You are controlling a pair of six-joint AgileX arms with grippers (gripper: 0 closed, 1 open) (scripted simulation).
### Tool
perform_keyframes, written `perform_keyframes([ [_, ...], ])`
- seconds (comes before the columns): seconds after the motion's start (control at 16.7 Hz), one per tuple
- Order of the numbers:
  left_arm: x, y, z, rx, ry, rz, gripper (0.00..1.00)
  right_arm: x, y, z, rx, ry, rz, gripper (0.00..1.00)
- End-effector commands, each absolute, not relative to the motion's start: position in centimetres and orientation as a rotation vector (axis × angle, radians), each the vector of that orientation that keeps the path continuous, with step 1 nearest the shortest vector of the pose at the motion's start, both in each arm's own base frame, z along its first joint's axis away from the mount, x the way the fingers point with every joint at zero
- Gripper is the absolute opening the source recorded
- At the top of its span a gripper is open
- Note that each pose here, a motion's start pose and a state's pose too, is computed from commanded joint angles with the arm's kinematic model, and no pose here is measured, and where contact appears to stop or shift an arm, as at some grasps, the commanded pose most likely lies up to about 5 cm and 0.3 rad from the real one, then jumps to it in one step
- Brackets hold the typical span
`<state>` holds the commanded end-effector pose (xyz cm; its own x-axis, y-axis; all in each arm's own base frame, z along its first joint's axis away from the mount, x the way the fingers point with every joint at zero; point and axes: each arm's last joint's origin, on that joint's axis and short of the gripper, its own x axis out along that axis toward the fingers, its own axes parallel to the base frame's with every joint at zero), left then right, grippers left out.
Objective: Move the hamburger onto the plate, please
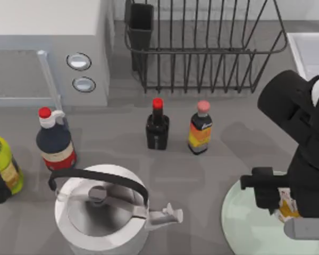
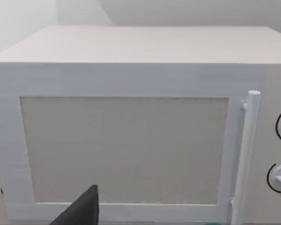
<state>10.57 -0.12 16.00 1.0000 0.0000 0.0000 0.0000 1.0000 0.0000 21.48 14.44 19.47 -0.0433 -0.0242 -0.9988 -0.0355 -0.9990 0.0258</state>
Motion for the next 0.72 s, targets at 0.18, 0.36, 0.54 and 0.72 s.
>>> perform_keyframes([
  [0.18,10.6,-0.1,16.0,0.000,0.000,0.000,1.00,21.5,14.6,17.8,-2.176,0.050,2.270,0.00],
  [0.36,10.6,-0.1,16.0,0.000,0.000,0.000,1.00,21.6,14.5,15.6,-2.174,0.055,2.260,0.00],
  [0.54,10.6,-0.1,16.0,0.000,0.000,0.000,1.00,21.6,14.5,15.1,-2.172,0.059,2.263,0.00],
  [0.72,10.6,-0.1,16.0,0.000,0.000,0.000,1.00,21.6,14.5,15.1,-2.172,0.059,2.263,0.08],
])
